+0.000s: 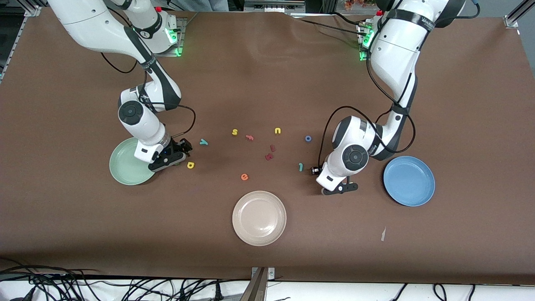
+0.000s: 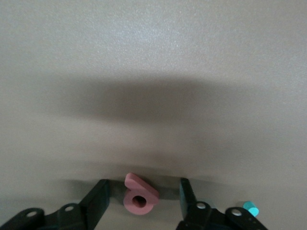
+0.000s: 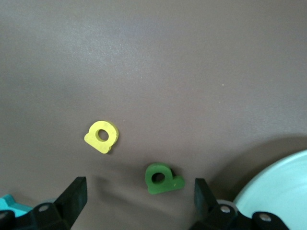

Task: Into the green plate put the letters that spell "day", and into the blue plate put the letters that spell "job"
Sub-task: 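Grasp green a with the right gripper while the left gripper grasps pink a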

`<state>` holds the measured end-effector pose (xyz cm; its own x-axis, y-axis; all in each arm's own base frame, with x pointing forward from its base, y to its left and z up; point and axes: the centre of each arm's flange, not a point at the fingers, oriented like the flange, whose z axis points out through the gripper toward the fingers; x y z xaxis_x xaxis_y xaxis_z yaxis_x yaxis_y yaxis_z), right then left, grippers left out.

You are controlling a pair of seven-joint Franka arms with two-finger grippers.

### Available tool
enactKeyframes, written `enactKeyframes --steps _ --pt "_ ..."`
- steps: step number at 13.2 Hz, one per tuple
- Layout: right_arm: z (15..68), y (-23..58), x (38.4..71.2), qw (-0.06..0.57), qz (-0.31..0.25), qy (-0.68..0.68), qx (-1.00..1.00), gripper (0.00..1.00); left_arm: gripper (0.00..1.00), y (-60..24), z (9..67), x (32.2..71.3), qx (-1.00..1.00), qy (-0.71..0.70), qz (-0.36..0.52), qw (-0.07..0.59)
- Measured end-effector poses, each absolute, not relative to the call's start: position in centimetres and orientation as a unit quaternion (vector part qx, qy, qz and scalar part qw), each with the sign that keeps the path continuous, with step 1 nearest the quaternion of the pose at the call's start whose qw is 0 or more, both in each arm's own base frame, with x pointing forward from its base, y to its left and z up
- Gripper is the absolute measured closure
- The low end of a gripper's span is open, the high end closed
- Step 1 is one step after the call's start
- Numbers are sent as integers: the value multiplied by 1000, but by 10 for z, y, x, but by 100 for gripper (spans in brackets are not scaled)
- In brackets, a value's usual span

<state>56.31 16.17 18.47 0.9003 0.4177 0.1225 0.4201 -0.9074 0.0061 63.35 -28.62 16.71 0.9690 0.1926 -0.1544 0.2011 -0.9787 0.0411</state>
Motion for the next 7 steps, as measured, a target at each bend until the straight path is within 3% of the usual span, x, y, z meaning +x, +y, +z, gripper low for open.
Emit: enactKeyframes --steps 1,4,7 --pt "184 161 563 10 -61 -216 -975 1 40 -287 168 633 992 99 -73 29" --pt "182 154 562 10 -63 -223 -973 4 68 -290 175 632 992 97 -69 32" --pt "175 144 559 11 -66 -225 -972 7 68 -289 173 630 992 97 -70 31"
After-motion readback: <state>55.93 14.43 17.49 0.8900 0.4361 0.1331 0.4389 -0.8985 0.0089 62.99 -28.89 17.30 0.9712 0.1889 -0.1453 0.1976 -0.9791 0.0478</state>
